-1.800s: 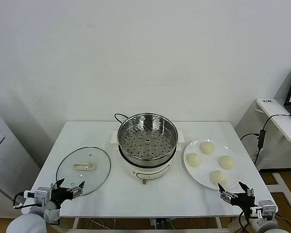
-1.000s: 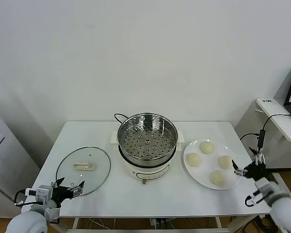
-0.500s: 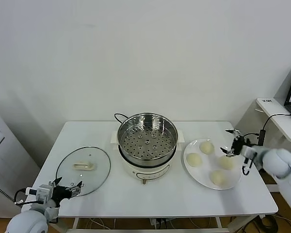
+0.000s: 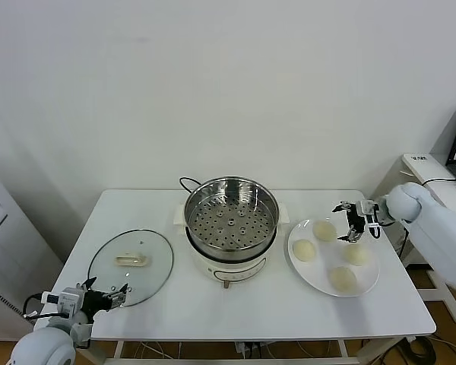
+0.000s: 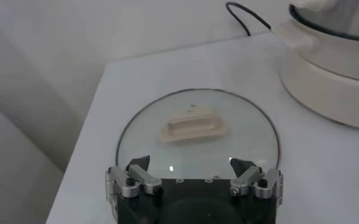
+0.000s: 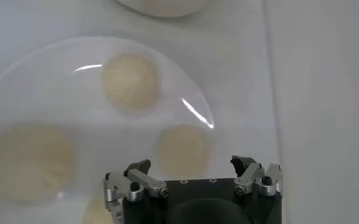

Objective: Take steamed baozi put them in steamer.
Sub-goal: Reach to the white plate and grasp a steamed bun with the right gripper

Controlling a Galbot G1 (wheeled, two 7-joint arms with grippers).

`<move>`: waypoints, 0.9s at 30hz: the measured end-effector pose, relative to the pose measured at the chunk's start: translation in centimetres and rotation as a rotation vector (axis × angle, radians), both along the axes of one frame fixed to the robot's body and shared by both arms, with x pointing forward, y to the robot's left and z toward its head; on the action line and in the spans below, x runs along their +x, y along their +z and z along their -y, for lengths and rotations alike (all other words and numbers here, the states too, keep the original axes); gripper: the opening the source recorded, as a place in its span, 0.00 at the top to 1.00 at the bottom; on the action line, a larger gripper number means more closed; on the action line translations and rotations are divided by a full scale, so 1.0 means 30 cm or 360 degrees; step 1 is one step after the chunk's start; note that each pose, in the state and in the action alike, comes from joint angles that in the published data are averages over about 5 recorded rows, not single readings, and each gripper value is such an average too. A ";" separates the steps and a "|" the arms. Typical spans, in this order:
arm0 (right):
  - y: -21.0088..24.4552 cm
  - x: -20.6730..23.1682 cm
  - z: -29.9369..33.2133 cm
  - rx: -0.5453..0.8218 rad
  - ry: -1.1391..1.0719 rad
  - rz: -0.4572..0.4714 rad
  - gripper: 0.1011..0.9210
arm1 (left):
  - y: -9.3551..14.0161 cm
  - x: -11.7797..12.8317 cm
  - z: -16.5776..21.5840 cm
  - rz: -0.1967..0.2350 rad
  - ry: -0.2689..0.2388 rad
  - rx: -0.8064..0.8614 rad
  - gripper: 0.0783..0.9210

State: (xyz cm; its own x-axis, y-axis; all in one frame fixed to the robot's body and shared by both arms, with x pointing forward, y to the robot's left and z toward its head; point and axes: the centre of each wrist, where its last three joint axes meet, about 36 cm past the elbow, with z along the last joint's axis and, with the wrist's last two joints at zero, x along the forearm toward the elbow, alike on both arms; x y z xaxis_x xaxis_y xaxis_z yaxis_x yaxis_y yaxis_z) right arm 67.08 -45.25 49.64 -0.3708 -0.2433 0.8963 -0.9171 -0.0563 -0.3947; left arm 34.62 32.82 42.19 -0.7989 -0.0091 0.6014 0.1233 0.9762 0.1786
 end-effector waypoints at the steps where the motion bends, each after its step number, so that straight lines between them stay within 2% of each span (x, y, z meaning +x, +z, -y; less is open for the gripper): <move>1: -0.004 0.010 -0.006 -0.0011 0.0008 -0.0014 0.12 | 0.001 0.002 -0.001 0.0000 -0.0002 0.0003 0.12; 16: -0.104 0.088 -0.064 -0.0126 0.0029 -0.0103 0.14 | 0.014 0.009 0.006 -0.0004 -0.0032 0.0028 0.12; 19: -0.122 0.094 -0.071 -0.0133 0.0017 -0.0098 0.19 | 0.015 0.008 0.008 -0.0007 -0.0037 0.0031 0.12; 27: -0.153 0.111 -0.095 -0.0117 -0.0019 -0.0066 0.41 | 0.022 0.001 0.019 -0.0011 -0.0054 0.0033 0.12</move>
State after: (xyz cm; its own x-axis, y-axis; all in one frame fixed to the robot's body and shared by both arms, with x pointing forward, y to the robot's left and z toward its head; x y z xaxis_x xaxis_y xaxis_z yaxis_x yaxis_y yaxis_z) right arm 70.41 -42.41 45.06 -0.3353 -0.1718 0.9263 -0.9334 -0.0727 -0.3514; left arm 34.64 32.26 42.84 -0.7948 0.0056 0.6068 0.1578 0.9675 0.1977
